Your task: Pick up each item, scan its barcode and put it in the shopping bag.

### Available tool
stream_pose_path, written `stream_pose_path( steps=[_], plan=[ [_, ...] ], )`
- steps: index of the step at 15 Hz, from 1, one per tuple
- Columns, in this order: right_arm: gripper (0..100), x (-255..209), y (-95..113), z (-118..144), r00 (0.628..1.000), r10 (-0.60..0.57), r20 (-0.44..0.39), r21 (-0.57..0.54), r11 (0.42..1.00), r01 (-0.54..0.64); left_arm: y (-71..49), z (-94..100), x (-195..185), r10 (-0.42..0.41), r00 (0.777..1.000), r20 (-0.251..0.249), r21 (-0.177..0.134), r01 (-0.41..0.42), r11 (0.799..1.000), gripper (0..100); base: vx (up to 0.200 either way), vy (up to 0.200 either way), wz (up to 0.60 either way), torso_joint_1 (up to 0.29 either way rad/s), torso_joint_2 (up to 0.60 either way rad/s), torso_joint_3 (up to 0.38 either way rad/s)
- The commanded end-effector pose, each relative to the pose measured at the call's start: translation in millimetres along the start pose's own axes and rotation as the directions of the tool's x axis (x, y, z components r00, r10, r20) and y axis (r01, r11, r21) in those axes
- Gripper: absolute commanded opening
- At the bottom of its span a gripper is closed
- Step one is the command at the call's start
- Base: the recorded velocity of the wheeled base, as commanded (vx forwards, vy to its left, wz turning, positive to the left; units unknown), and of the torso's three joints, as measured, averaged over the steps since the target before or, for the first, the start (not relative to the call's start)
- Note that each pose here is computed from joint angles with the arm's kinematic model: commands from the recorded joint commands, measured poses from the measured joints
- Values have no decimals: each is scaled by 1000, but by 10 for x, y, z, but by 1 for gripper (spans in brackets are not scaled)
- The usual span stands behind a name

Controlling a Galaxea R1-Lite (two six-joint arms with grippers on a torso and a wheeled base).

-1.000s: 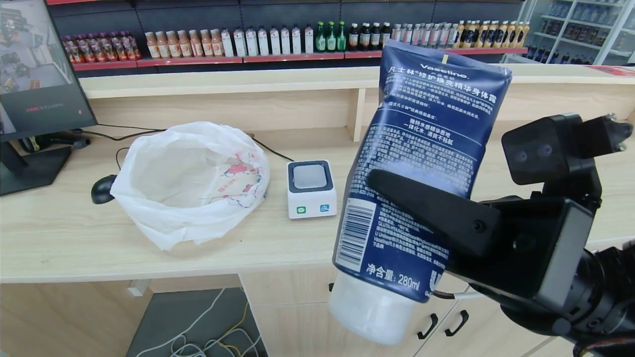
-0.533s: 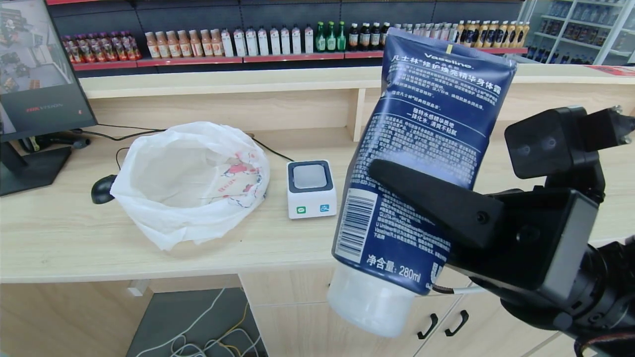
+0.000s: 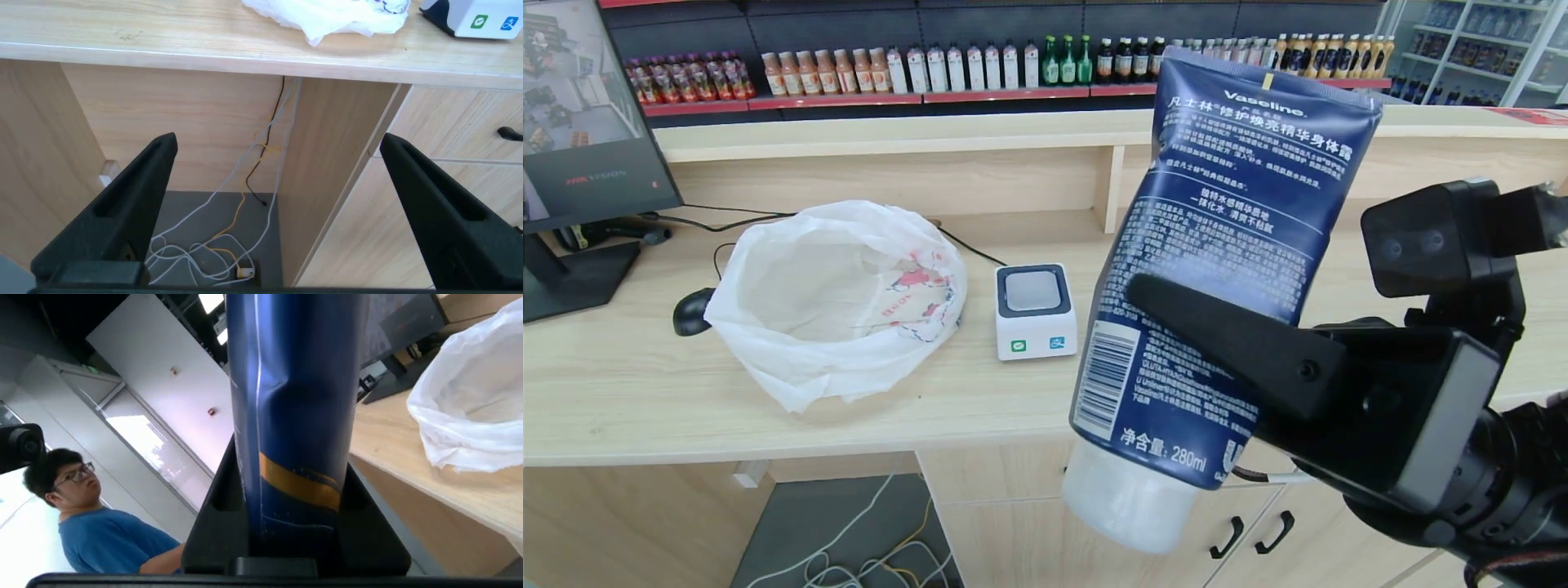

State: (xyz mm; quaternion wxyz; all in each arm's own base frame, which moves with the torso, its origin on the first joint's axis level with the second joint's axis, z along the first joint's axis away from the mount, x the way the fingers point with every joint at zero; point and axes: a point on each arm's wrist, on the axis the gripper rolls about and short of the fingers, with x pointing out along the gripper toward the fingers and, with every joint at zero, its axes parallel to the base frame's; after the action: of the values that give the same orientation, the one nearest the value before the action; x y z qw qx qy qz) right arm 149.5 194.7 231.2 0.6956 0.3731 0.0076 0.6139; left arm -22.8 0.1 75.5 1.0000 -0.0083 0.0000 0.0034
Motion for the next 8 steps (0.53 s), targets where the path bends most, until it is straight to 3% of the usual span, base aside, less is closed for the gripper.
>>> stream_pose_path(
  steps=[1,6,8],
  plan=[
    [0,-8,-43,-46,1000,-16,-16,-53,998,15,0,0,0,1,1000,0,0,-1,1000,100,0,0,0,0,0,0],
    [0,-46,-203,-171,992,-128,-9,-261,958,121,0,0,0,1,1000,0,0,-1,1000,100,0,0,0,0,0,0],
    [0,-53,-324,-216,973,-229,39,-391,892,226,0,0,0,1,1000,0,0,-1,1000,100,0,0,0,0,0,0]
  ],
)
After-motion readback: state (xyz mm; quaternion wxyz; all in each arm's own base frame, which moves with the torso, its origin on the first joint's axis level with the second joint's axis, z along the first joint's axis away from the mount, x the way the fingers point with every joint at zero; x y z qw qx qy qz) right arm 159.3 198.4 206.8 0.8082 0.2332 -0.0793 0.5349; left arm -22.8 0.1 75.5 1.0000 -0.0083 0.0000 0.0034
